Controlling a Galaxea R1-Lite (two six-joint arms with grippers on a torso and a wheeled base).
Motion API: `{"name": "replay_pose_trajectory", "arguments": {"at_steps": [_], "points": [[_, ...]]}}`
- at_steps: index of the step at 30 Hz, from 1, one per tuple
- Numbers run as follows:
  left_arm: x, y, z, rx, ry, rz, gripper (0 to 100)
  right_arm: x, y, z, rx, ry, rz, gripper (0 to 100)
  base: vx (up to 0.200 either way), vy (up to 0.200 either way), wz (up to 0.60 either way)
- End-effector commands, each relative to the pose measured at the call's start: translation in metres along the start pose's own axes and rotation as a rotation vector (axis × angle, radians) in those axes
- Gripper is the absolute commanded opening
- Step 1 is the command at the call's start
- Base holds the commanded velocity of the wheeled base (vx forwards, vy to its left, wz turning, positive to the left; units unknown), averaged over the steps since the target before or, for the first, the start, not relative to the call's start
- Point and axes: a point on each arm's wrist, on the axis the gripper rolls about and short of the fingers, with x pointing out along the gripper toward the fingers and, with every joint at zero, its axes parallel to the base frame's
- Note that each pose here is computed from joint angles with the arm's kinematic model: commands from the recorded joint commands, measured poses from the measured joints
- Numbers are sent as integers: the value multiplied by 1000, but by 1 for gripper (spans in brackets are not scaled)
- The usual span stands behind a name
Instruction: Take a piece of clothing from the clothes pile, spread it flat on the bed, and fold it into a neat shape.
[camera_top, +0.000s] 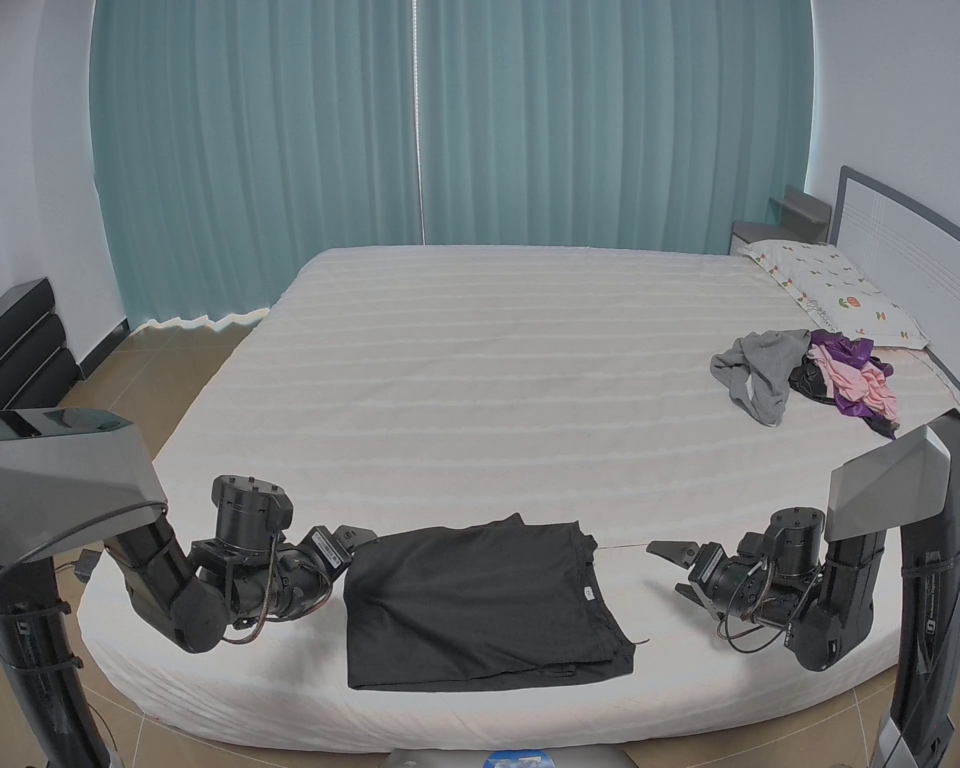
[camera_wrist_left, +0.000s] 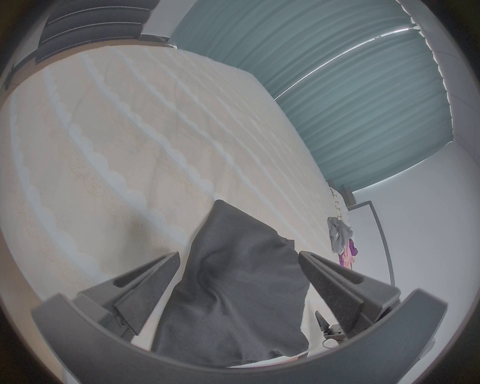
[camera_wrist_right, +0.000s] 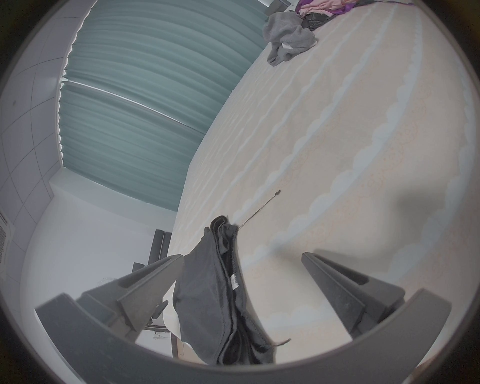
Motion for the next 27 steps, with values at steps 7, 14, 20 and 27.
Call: {"name": "replay_pose_trajectory", "arguments": {"at_steps": [7, 14, 20, 27], "points": [[-83, -26, 23, 5, -229, -123, 100, -56, 41, -2, -228, -154, -11, 100, 0, 0, 0], [-164, -43, 20, 102, -419, -271, 100, -132, 78, 2, -365, -330, 95, 100, 0, 0, 0], [-223, -43, 14, 250, -554, -305, 100, -179, 93, 5, -492, -533, 66, 100, 0, 0, 0], [-293, -23, -5, 405, -714, -235, 100, -246, 98, -13, -666, -655, 29, 100, 0, 0, 0]]}}
